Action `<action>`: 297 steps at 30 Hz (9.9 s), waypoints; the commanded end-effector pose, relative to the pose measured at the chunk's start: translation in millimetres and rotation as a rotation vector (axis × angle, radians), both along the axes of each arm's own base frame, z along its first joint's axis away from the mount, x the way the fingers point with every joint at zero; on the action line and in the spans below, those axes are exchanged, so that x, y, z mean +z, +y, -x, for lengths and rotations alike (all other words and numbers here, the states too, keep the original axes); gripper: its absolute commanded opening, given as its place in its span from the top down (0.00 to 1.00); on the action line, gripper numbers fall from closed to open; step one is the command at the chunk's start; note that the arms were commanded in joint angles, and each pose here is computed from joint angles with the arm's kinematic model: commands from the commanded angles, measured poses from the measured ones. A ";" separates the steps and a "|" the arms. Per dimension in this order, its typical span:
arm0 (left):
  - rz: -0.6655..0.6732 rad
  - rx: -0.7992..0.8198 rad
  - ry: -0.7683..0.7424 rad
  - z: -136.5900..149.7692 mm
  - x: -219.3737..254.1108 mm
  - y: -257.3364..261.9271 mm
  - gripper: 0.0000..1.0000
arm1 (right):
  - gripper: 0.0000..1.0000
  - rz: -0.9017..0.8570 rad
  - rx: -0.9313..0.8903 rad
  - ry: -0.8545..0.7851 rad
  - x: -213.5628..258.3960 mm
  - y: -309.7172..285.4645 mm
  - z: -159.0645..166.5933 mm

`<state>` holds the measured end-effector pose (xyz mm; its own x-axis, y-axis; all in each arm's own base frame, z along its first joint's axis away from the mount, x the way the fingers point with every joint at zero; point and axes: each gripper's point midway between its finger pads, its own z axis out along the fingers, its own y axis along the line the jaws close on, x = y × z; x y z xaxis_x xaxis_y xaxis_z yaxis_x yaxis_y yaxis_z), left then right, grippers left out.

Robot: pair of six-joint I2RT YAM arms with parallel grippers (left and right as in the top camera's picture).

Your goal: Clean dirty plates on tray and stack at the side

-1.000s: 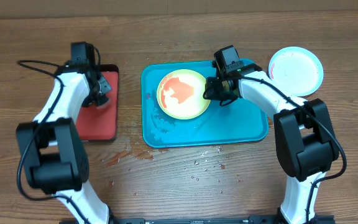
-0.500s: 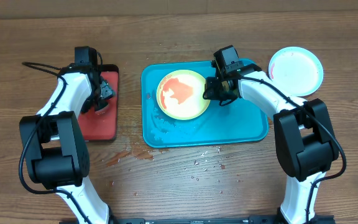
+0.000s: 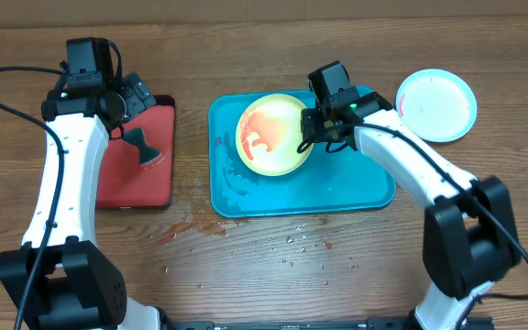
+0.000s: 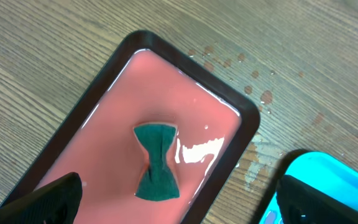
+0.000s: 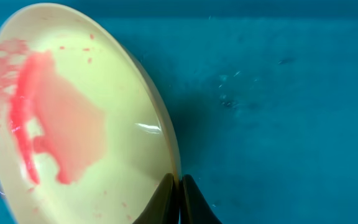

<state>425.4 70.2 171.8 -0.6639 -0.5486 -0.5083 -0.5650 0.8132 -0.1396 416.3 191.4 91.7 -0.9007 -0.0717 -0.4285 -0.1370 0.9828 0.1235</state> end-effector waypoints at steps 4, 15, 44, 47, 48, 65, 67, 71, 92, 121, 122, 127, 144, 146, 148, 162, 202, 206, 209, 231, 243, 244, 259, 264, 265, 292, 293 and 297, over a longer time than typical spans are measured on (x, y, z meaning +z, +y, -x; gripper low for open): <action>0.005 0.004 0.005 -2.4 -2.8 1.9 0.00 | 0.96 0.306 0.008 -0.228 61.4 -6.8 -0.6; 0.005 0.005 0.007 -2.3 -3.5 1.9 0.00 | 0.96 0.613 0.084 -0.437 104.3 25.7 21.8; 0.005 0.003 0.006 -2.5 -3.3 1.2 0.00 | 0.96 1.273 0.237 -0.637 187.9 33.3 33.5; 0.005 0.003 0.007 -2.5 -3.5 1.0 0.00 | 0.96 1.258 0.223 -0.643 187.8 33.4 33.4; 0.005 0.003 0.007 -2.5 -3.5 1.0 0.00 | 0.96 1.228 0.197 -0.656 187.4 33.7 33.3; 0.005 0.003 0.007 -2.5 -3.5 1.0 0.00 | 0.96 1.054 -0.064 -0.711 187.5 6.5 14.1; 0.005 0.003 0.007 -2.4 -3.5 1.2 0.00 | 0.96 0.869 0.275 -0.565 132.3 38.6 10.5; 0.005 0.003 0.007 -2.4 -3.5 1.0 0.00 | 0.96 0.693 0.558 -0.354 79.5 45.0 22.0; 0.005 0.003 0.007 -2.5 -3.5 1.2 0.00 | 0.96 -0.200 -0.662 -0.141 55.0 -311.7 -44.0; 0.005 0.003 0.006 -2.5 -3.3 1.2 0.00 | 0.48 -0.361 -0.684 -0.001 14.4 -314.7 -13.8; 0.005 0.003 0.006 -2.5 -3.3 1.2 0.00 | 0.44 -0.371 -0.675 0.001 21.6 -309.7 -10.5; 0.005 0.003 0.007 -2.4 -3.5 1.2 0.00 | 0.32 -0.354 -0.603 0.018 55.0 -279.7 15.0; 0.005 0.003 0.007 -2.4 -3.5 1.3 0.00 | 0.00 -0.323 -0.325 -0.177 99.3 -175.1 93.2; 0.005 0.003 0.007 -2.5 -3.6 1.2 0.00 | 0.00 -0.348 -0.287 -0.200 102.8 -162.9 106.2; 0.005 0.003 0.007 -2.5 -3.6 1.2 0.00 | 0.00 -0.351 -0.260 -0.222 104.9 -155.3 116.4; 0.005 0.003 0.007 -2.5 -3.6 1.0 0.00 | 0.00 -0.353 -0.246 -0.218 108.8 -148.2 151.3; 0.005 0.003 0.008 -2.4 -3.8 1.0 0.00 | 0.00 -0.300 -0.136 -0.421 152.1 -143.6 209.4; 0.005 0.003 0.008 -2.4 -3.8 1.0 0.00 | 0.00 -0.300 -0.136 -0.421 152.1 -143.6 209.4; 0.005 0.003 0.007 -2.5 -3.8 1.0 0.00 | 0.00 -0.300 -0.136 -0.416 151.2 -143.4 210.2; 0.005 0.003 0.007 -2.5 -3.8 1.0 0.00 | 0.00 -0.354 0.055 -0.880 105.3 -120.2 185.1; 0.005 0.003 0.008 -2.4 -3.8 1.0 0.00 | 0.00 -0.352 0.089 -1.054 100.2 -119.8 189.8; 0.005 0.003 0.007 -2.5 -3.8 1.0 0.00 | 0.00 -0.346 0.079 -1.055 99.1 -121.5 188.7; 0.005 0.003 0.007 -2.5 -3.8 1.0 0.00 | 0.00 -0.278 -0.030 -1.176 107.5 -143.5 177.5; 0.005 0.003 0.007 -2.5 -3.8 1.0 0.00 | 0.00 -0.259 -0.066 -1.184 108.3 -149.9 175.9; 0.005 0.003 0.007 -2.5 -3.8 1.0 0.00 | 0.00 -0.251 -0.080 -1.180 107.0 -152.4 175.1; 0.005 0.003 0.007 -2.5 -3.8 1.0 0.00 | 0.00 -0.156 -0.231 -1.082 78.5 -178.9 170.2; 0.005 0.003 0.007 -2.5 -3.8 1.0 0.00 | 0.00 -0.156 -0.232 -1.082 78.5 -178.9 170.2; 0.005 0.003 0.007 -2.5 -3.8 1.0 0.00 | 0.00 -0.156 -0.231 -1.082 78.5 -178.9 170.2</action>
